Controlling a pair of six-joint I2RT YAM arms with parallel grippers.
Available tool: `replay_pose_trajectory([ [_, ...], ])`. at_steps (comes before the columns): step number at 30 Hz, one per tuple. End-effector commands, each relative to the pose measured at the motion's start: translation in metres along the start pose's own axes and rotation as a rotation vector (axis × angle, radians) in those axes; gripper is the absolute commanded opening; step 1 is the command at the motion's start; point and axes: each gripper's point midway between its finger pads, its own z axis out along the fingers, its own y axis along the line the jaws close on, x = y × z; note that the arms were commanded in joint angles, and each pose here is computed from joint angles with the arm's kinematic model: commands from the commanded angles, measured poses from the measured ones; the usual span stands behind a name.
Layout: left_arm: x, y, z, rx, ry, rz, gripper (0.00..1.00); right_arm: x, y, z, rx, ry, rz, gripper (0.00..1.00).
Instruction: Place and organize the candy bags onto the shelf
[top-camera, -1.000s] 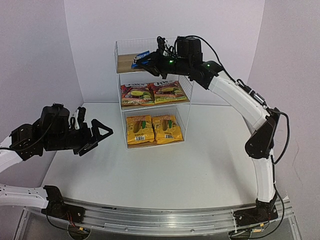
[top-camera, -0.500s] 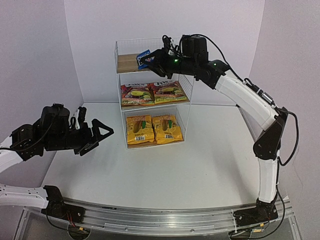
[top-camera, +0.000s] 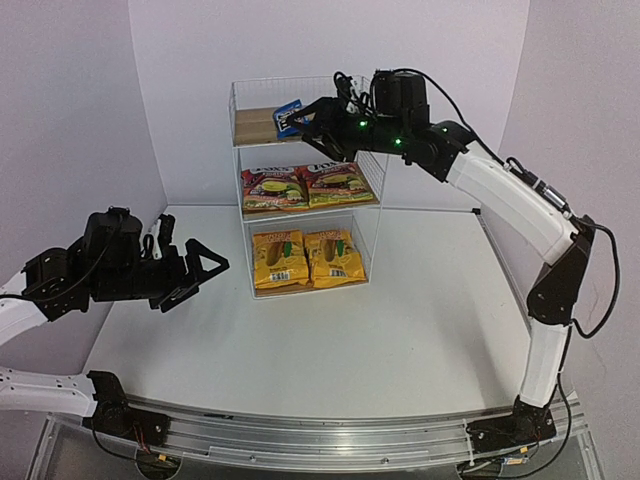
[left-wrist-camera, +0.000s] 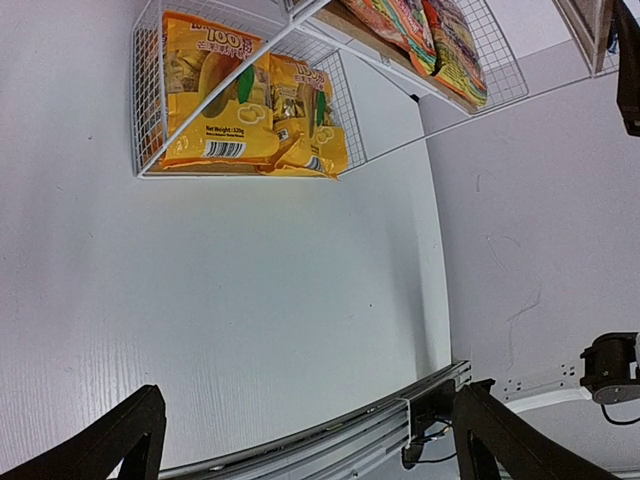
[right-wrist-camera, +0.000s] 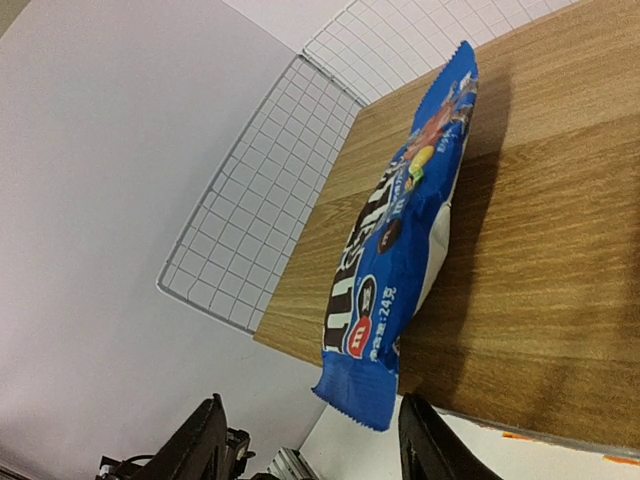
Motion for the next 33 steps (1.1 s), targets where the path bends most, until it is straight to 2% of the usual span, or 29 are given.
replay_pose_trajectory([
  [1,-0.008,-0.012,-0.003,0.038,-0.026,0.019,1.00,-0.003,0.012,-0.020,0.010,-0.026,-0.015,0.59],
  [6,-0.010,-0.013,-0.006,0.040,-0.036,0.021,1.00,0.007,0.015,-0.027,0.010,-0.006,-0.021,0.66],
  [10,-0.012,-0.012,-0.008,0.033,-0.049,0.027,1.00,0.025,0.024,-0.040,-0.018,0.046,-0.046,0.87],
  [11,-0.013,-0.011,-0.008,0.027,-0.051,0.028,1.00,0.032,0.024,-0.047,-0.016,0.061,-0.049,0.89],
  [15,-0.018,-0.007,-0.007,-0.010,-0.074,0.035,1.00,0.067,0.005,-0.072,0.028,0.126,-0.080,0.92],
  [21,-0.023,0.013,0.010,-0.139,-0.099,0.036,1.00,0.106,-0.085,-0.126,0.303,0.116,-0.126,0.96],
  [26,-0.035,0.038,0.027,-0.310,-0.134,0.059,1.00,0.113,-0.203,-0.184,0.590,0.093,0.031,0.98],
  [30,-0.063,0.089,0.033,-0.405,-0.170,0.003,1.00,0.096,-0.280,-0.243,0.760,-0.007,0.160,0.98],
  [33,-0.080,0.135,0.037,-0.427,-0.181,-0.067,1.00,0.088,-0.316,-0.282,0.898,-0.081,0.150,0.98],
])
